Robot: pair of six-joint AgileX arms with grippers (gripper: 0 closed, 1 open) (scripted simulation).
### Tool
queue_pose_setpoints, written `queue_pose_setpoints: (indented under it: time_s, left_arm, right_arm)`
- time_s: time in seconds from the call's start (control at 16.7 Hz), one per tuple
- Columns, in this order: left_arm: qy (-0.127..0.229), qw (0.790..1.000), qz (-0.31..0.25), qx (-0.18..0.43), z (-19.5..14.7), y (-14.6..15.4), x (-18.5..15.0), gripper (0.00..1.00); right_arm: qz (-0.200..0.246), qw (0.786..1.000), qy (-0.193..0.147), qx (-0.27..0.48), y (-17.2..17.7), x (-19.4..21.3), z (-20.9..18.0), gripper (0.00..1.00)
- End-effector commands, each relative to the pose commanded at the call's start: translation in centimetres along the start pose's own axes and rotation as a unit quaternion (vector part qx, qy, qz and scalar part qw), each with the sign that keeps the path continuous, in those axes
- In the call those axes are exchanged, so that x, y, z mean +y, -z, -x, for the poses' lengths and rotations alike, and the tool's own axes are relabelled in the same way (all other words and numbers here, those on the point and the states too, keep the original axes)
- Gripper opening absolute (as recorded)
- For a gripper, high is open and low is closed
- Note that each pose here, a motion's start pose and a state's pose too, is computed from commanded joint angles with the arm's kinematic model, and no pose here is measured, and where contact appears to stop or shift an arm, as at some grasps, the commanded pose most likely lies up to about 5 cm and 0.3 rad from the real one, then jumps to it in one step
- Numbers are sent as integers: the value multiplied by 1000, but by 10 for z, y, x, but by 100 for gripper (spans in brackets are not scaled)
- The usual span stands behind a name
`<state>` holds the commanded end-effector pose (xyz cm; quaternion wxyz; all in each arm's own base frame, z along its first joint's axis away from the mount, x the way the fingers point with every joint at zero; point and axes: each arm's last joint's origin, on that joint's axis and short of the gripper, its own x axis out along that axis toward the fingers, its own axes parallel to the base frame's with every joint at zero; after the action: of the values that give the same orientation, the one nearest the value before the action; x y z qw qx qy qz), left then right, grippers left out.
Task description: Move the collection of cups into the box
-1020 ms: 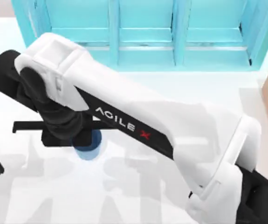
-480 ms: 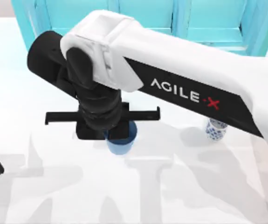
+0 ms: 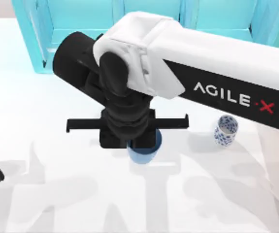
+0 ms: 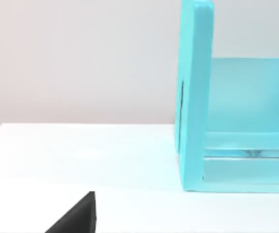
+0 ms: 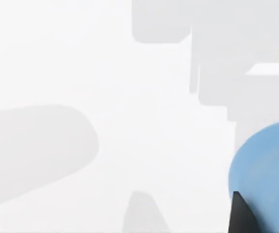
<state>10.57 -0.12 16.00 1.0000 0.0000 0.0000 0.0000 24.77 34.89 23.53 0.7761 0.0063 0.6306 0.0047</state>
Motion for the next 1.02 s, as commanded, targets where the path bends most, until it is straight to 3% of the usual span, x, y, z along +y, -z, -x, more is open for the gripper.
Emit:
queue_pose_setpoints:
  time_s: [0.3,0.48,0.78,1.02]
  left_arm:
    - [0,1000,0,0,0,0,0,100]
    - [0,1000,0,0,0,0,0,100]
    - [0,1000,0,0,0,0,0,100]
    - [0,1000,0,0,0,0,0,100]
  right_arm:
    - [3,1000,3,2,-1,-3,0,0]
    - [4,1000,15,10,-24,-39,5,0]
    - [6,998,41,39,-67,-168,20,0]
    - [5,997,48,67,-57,-297,37,0]
